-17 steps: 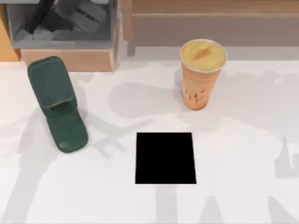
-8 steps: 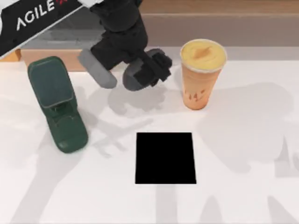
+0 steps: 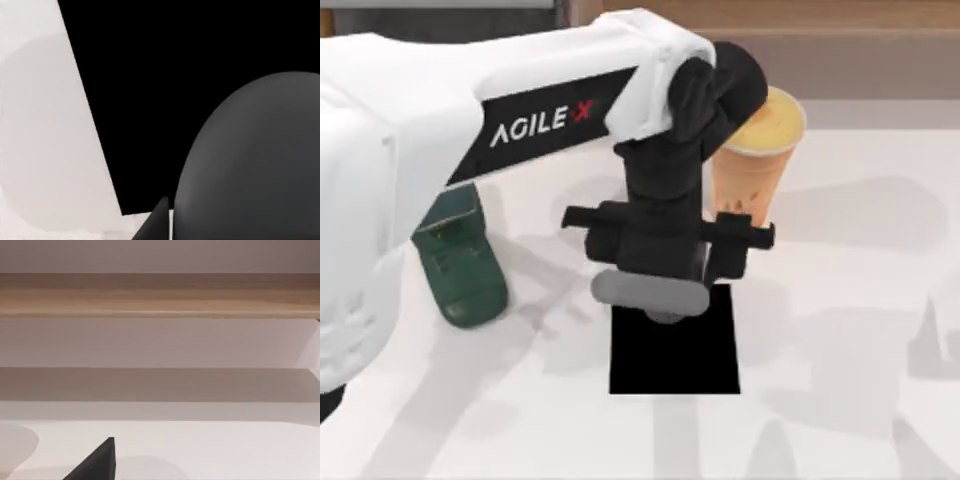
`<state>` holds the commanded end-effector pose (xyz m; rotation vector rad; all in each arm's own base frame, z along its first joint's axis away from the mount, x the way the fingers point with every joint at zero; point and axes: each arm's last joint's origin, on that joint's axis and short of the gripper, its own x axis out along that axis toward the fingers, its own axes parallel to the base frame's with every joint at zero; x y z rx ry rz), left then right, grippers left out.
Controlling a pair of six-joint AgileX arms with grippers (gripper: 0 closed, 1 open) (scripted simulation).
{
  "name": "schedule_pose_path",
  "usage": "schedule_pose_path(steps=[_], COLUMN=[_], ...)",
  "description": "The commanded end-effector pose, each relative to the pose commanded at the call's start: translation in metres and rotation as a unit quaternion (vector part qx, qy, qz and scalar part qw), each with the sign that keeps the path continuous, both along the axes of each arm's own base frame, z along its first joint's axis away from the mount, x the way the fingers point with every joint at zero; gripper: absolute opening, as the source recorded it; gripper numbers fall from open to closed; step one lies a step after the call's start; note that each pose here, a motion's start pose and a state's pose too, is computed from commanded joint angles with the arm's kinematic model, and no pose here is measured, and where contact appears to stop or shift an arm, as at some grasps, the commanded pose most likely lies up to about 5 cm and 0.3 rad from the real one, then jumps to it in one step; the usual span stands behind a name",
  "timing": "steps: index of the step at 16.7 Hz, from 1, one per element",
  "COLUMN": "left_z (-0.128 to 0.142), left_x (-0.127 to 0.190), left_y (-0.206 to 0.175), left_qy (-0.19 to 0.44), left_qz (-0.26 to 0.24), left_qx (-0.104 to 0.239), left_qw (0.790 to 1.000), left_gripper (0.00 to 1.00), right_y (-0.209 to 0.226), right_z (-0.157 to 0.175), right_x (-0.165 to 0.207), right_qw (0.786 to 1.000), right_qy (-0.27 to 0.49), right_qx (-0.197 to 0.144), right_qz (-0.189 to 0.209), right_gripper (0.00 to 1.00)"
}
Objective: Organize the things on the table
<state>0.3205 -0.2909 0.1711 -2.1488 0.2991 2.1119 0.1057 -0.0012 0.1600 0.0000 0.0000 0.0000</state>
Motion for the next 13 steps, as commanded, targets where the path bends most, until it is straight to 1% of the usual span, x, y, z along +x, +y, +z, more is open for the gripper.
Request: schedule_pose_path(steps=[3, 5, 7, 13], left_z=[-0.019, -0.025, -0.027, -0.027], left_x=[-0.013, -0.018, -0.019, -0.018], left_y=[-0.008, -0.011, -0.011, -0.010], left_qy=[0.012, 0.015, 0.016, 0.016], left_qz=[0.070, 0.096, 0.104, 0.105], left_qx=[0.021, 0.029, 0.032, 0.030], left_qw=[0.997, 0.995, 0.994, 0.994], left_gripper=[0.00, 0.00, 0.00, 0.00], right_y=[0.000, 0.000, 0.000, 0.000], right_z=[0.000, 0.000, 0.000, 0.000], right_x=[0.000, 0.000, 0.000, 0.000], right_qw=[1.000, 1.000, 1.000, 1.000], right_qy=[0.000, 0.000, 0.000, 0.000], right_qx=[0.000, 0.000, 0.000, 0.000], right_qz=[0.000, 0.000, 0.000, 0.000], right_gripper=[1.00, 1.00, 1.00, 1.00])
